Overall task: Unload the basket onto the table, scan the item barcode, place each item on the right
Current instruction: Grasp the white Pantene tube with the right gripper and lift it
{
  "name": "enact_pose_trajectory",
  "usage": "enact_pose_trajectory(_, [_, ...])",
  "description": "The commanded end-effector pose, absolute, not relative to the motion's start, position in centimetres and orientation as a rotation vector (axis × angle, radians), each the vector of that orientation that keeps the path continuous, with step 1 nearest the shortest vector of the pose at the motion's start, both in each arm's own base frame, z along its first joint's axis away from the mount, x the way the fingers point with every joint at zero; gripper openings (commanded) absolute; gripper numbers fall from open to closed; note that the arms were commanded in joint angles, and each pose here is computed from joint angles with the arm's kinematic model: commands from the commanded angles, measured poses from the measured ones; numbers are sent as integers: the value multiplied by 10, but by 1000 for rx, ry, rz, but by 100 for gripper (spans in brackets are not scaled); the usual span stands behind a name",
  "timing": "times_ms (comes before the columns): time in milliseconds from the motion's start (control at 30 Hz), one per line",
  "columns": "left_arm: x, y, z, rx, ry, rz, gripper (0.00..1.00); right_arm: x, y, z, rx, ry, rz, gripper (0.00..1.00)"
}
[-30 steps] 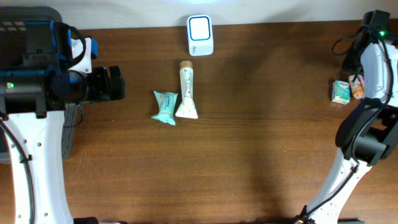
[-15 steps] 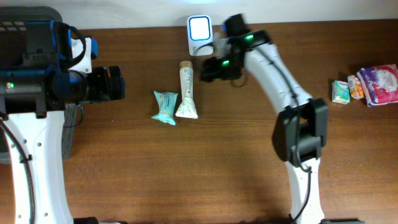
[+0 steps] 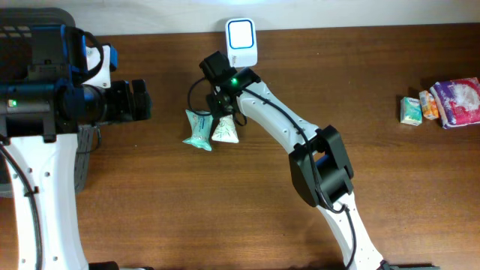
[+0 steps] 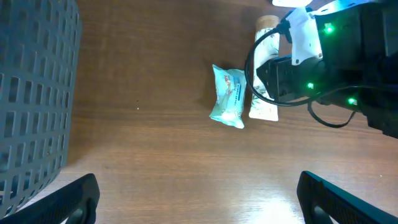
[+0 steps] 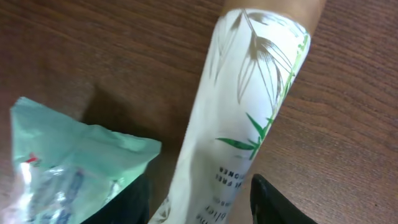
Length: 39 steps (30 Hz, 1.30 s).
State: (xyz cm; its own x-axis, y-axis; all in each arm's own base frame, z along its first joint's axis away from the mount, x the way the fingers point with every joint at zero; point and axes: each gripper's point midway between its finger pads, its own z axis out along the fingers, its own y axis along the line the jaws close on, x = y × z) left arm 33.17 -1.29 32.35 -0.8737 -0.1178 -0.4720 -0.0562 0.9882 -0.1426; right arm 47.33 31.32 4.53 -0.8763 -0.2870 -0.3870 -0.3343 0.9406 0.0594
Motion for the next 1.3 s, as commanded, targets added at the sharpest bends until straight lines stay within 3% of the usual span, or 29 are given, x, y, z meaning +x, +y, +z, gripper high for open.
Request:
enact_pose_trajectory(0, [331,-15,326,-100,2627,-180,99,475,296,29,-418,2744,54,36])
enact_pose_trajectory(33, [331,-15,326,-100,2626,-180,99,473,293,29,-418,2753,43,25])
enact_pose_trajectory(67, [331,-15,326,-100,2627,-180,99,471,282,26,-406,2780,1,5])
enact_pose_trajectory(167, [331,-15,326,-100,2627,-180,99,461,243,21,-358,2894,-76,4])
enact_pose_trajectory(367, [331,-15,326,-100,2627,-180,99,440,99,42,-125,3090,-501,4])
enact_pose_trajectory(433, [331,-15,326,-100,2626,-180,99,443,67,49,-72,3108,-525,39])
enact_pose_trajectory(467, [331,-15,326,-100,2627,-180,99,444,61,56,-53,3106,-533,45])
enact_pose_trajectory(567, [331,-15,326,-100,2627,-180,99,441,89,90,-73,3121,-348,46])
enact_pose_trajectory(800, [331,-15,326,-100,2627,-180,99,437,116,62,-183,3103,-403,52])
enact_pose_trajectory(900, [331,-15,326,-100,2626,-180,99,445,88,47,-187,3018,-652,55])
enact_pose_trajectory(1033, [331,-15,326,-100,2627,-180,99,452,73,45,-157,2979,-716,56])
enact_pose_trajectory(1133, [331,-15,326,-100,2627,-180,99,461,50,45,-70,2970,-714,62])
enact_pose_trajectory(1267, [331,-15,326,-100,2627,-180,99,463,45,34,-69,3036,-551,63])
